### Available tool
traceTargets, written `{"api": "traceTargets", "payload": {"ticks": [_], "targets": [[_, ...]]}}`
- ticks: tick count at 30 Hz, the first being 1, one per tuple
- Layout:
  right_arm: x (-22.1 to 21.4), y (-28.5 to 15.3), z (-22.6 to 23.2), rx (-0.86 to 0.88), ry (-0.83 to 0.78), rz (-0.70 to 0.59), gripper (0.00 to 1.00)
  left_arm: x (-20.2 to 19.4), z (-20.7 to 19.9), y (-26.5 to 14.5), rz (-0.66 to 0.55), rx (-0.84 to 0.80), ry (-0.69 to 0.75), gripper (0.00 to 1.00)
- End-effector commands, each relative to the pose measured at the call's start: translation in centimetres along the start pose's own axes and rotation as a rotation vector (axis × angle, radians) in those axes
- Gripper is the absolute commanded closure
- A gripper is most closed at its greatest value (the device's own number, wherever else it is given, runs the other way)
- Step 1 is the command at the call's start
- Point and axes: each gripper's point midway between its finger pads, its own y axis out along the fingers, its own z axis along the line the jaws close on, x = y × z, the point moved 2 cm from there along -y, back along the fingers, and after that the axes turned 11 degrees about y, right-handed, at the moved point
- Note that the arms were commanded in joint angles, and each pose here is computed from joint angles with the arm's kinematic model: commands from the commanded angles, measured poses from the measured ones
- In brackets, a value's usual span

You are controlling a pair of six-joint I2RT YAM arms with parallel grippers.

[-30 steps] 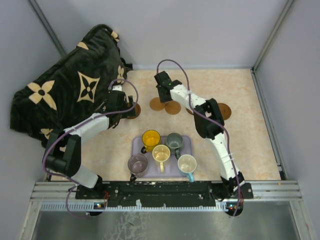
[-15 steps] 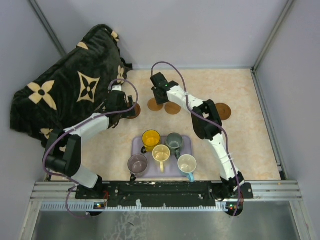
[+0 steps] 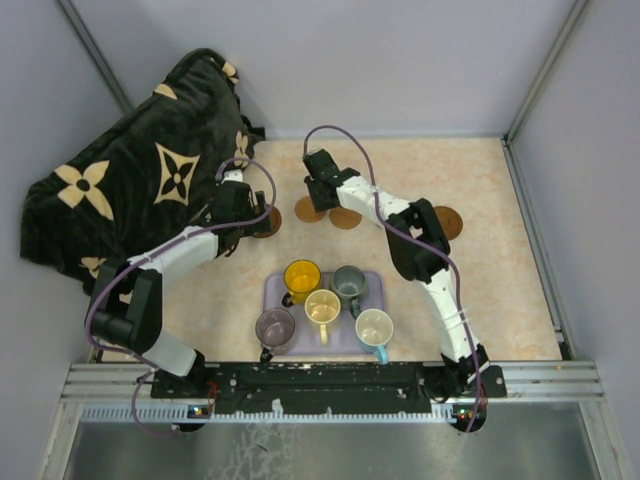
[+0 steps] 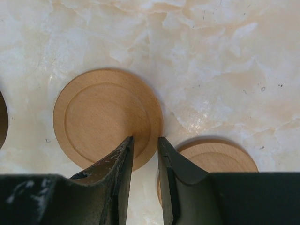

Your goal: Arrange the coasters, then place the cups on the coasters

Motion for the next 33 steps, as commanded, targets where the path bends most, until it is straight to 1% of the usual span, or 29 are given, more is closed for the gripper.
{"api": "traceTargets", "payload": {"ticks": [1,10,17,20,24,29,33], "targets": [[-6.6,0.0,0.7,0.006,-0.063,0.191,0.71,0.3,0.5,0.2,-0.002,0.02,-0.022,0.0],[-7.7,-0.2,1.7,0.006,-0.079,0.205,0.72,0.3,0.6,0.2,0.001,0.027,-0.025,0.0],[-6.8,-0.9,1.0,-0.046,-0.055,0.171,0.71,0.0,0.8,0.2,0.006,0.03,-0.025,0.0],[-5.8,-1.6,1.0,-0.053,-0.048,0.141,0.68,-0.3,0.9,0.3,0.011,0.032,-0.027,0.0],[-3.3,-2.4,1.4,-0.059,-0.052,0.082,0.65,-0.3,0.9,0.7,0.012,0.034,-0.023,0.0],[2.1,-4.3,2.6,-0.059,-0.049,-0.026,0.62,0.3,1.2,1.2,0.006,0.053,-0.008,0.0],[6.6,-7.2,3.6,-0.04,-0.027,-0.131,0.62,1.4,1.4,1.2,-0.01,0.057,0.001,0.0]]}}
